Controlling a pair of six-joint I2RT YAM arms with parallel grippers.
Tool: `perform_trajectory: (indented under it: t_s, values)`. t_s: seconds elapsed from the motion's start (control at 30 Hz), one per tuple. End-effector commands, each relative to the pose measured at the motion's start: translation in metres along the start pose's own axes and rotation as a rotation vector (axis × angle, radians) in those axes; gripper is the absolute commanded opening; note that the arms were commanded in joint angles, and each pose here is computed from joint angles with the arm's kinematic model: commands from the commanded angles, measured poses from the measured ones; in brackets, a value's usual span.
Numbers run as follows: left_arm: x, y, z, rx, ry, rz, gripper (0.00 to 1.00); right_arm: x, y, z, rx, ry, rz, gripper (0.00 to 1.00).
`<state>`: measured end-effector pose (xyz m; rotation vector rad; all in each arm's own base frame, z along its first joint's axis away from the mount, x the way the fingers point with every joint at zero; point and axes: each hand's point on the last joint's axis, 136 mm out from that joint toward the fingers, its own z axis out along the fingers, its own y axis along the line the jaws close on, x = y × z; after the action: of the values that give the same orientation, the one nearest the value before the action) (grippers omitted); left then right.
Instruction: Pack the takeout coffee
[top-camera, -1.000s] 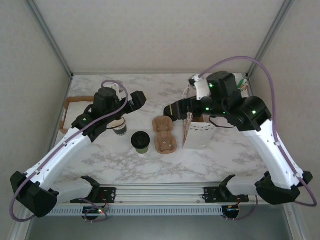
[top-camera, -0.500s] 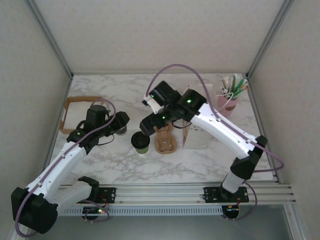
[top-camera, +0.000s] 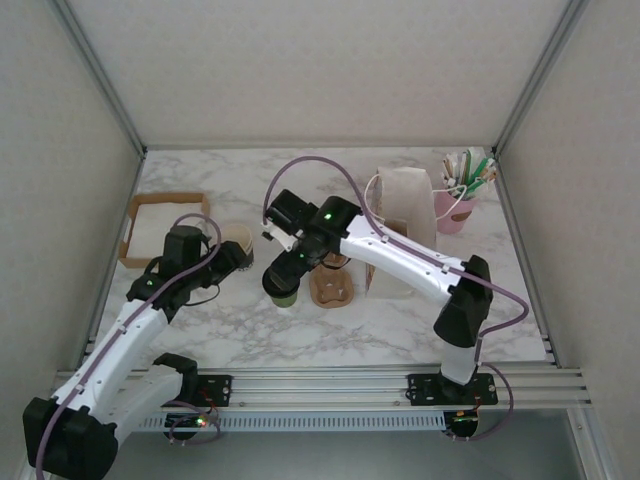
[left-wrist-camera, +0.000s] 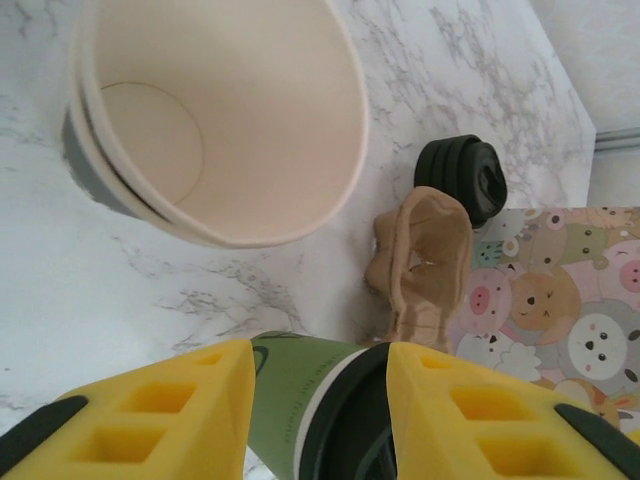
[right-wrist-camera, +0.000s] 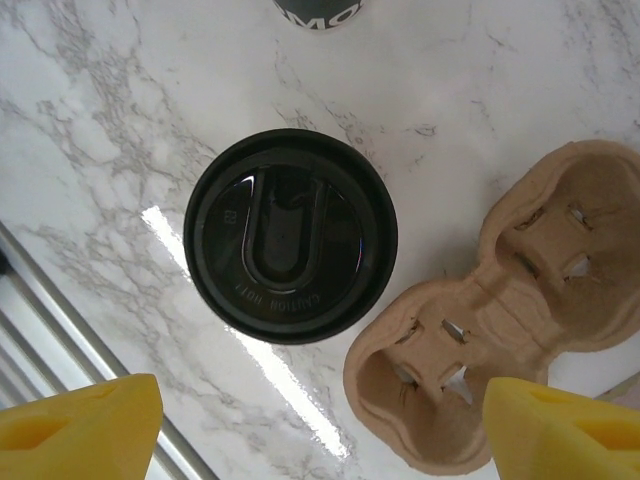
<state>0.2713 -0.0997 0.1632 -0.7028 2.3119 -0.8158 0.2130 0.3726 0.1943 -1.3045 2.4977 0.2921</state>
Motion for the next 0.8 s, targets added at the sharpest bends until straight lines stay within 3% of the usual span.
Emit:
perform_trajectory:
  t_s: [0.0,0.77]
  values:
    - [0.002,0.008,-0.003,-0.013,0.004,-0.023,0.4,0.0,0.006,0.015,0.028,0.023,-0.067,0.83]
    - [-0.001,0.011,-0.004,-0.007,0.002,-0.027,0.35,-0.003,0.01,0.051,0.107,0.113,-0.148,0.84]
